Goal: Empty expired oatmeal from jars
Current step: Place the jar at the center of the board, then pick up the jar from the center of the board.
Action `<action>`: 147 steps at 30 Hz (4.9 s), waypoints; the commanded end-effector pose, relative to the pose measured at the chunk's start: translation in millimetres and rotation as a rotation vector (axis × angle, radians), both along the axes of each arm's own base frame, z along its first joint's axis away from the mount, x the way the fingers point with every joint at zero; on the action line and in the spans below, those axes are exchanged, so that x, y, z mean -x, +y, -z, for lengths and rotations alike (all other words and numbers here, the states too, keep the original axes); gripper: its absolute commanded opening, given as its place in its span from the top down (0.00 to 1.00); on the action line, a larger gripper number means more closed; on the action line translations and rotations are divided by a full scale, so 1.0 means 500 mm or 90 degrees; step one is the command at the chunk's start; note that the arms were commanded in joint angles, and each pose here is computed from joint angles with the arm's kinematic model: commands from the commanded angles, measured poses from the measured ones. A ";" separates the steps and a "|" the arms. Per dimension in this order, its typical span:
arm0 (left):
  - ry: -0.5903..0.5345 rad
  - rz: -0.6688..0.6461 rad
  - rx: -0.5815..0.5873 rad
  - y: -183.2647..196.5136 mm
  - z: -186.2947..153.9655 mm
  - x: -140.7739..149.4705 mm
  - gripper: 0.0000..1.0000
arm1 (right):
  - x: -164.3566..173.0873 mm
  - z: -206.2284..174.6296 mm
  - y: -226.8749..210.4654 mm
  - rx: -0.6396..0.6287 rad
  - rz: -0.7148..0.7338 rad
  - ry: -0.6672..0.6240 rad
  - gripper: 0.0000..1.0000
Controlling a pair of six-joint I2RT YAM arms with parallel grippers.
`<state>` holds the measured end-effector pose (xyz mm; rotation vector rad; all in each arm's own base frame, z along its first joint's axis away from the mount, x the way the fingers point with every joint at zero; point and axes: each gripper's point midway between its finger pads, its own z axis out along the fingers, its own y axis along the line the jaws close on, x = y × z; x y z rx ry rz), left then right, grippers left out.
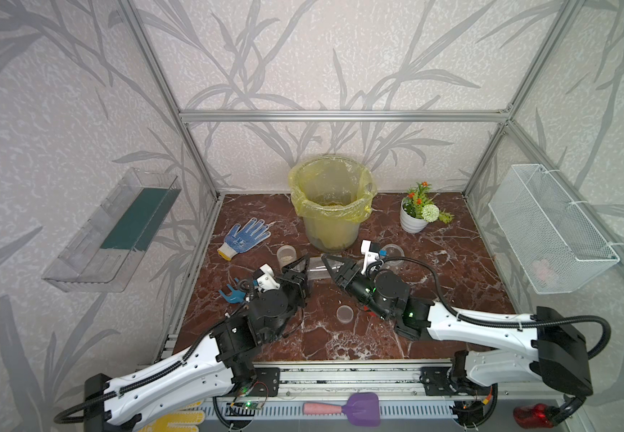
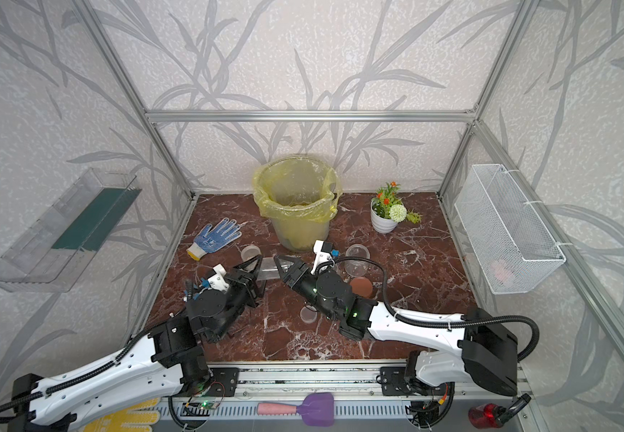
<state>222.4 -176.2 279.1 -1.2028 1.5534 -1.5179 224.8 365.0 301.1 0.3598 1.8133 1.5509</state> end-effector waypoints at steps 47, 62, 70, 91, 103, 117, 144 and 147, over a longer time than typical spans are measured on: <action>0.062 -0.131 -0.593 0.309 0.219 0.086 0.01 | -0.048 0.419 0.018 0.887 -0.106 -0.203 0.24; 0.055 -0.129 -0.632 0.317 0.213 0.087 0.01 | -0.020 0.210 0.044 0.829 -0.151 -0.358 0.01; 0.020 -0.124 -0.687 0.321 0.178 0.084 0.01 | -0.009 0.162 0.163 0.795 -0.297 -0.447 0.01; -0.014 -0.167 -0.705 0.357 0.121 0.092 0.01 | -0.202 0.340 0.303 0.845 -0.341 -0.351 0.01; -0.027 -0.159 -0.700 0.348 0.108 0.089 0.01 | -0.295 0.372 0.320 0.838 -0.314 -0.291 0.02; -0.037 -0.148 -0.717 0.341 0.097 0.086 0.01 | -0.291 0.378 0.359 0.799 -0.360 -0.269 0.49; -0.394 0.277 -0.936 -0.019 -0.081 0.038 0.01 | -0.088 -0.146 -0.029 0.650 -0.277 -0.218 0.73; -0.469 0.334 -0.924 -0.089 -0.094 0.039 0.01 | -0.079 -0.149 -0.075 0.645 -0.263 -0.205 0.73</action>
